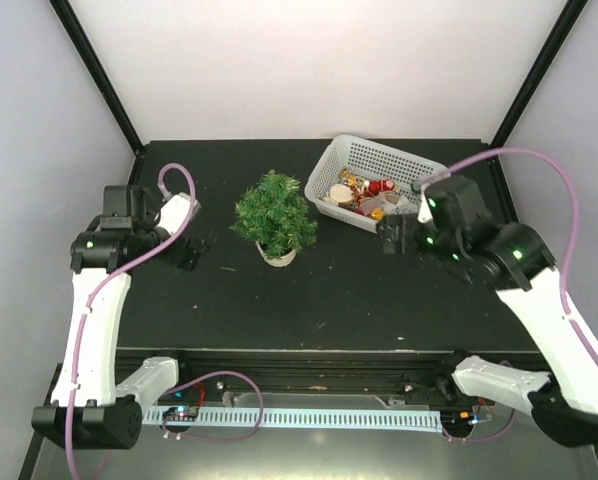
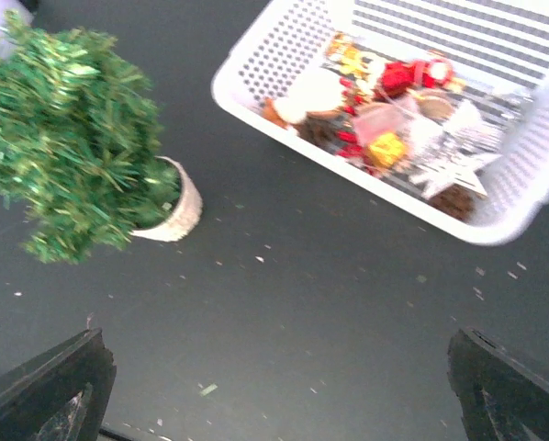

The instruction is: Decorate the small christmas tree

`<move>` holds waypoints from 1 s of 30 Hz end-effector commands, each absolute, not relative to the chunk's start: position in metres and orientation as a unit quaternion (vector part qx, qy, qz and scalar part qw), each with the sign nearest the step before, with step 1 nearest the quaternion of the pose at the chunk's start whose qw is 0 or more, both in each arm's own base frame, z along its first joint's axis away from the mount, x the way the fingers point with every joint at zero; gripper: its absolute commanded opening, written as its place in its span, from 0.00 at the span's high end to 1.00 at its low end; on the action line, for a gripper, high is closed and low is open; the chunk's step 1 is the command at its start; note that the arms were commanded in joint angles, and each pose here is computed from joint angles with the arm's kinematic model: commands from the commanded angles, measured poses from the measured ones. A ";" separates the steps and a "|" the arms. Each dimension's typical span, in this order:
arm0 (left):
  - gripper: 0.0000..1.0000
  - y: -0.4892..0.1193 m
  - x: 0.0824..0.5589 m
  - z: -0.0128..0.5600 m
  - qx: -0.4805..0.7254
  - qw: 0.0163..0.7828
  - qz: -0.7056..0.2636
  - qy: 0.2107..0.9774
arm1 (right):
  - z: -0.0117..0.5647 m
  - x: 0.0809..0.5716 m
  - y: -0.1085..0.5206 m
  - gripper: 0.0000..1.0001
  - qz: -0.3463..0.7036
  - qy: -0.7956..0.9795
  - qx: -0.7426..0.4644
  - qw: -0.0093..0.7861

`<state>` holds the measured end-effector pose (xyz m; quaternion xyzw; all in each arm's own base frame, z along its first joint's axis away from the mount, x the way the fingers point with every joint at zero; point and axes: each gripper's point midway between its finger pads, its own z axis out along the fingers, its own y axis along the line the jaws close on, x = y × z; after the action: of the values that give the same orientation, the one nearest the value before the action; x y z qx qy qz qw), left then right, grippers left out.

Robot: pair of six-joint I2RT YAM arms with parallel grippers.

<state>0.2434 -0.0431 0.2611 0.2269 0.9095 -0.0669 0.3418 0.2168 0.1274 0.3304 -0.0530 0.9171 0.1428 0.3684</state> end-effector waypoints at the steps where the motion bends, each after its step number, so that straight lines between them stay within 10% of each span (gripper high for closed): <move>1: 0.12 -0.075 0.268 0.315 0.262 0.417 -0.140 0.859 | 0.344 0.239 0.167 0.00 0.190 0.901 -0.101 0.377; 6: 0.41 -0.116 0.293 0.361 0.314 0.452 -0.228 0.803 | 0.334 0.246 0.176 0.00 0.206 0.902 -0.086 0.370; 12: 0.40 -0.159 0.320 0.370 0.380 0.443 -0.261 0.769 | 0.312 0.238 0.191 0.00 0.238 0.912 -0.089 0.322; 17: 0.64 -0.186 0.338 0.363 0.410 0.444 -0.268 0.751 | 0.312 0.237 0.188 0.00 0.239 0.913 -0.073 0.322; 30: 0.62 -0.218 0.360 0.343 0.438 0.423 -0.277 0.743 | 0.291 0.226 0.175 0.00 0.225 0.923 -0.050 0.309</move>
<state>0.3539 -0.2086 0.3293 0.4183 0.7665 -0.2780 0.4002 0.2274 0.1762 0.2917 -0.0576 0.9233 0.2246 0.3063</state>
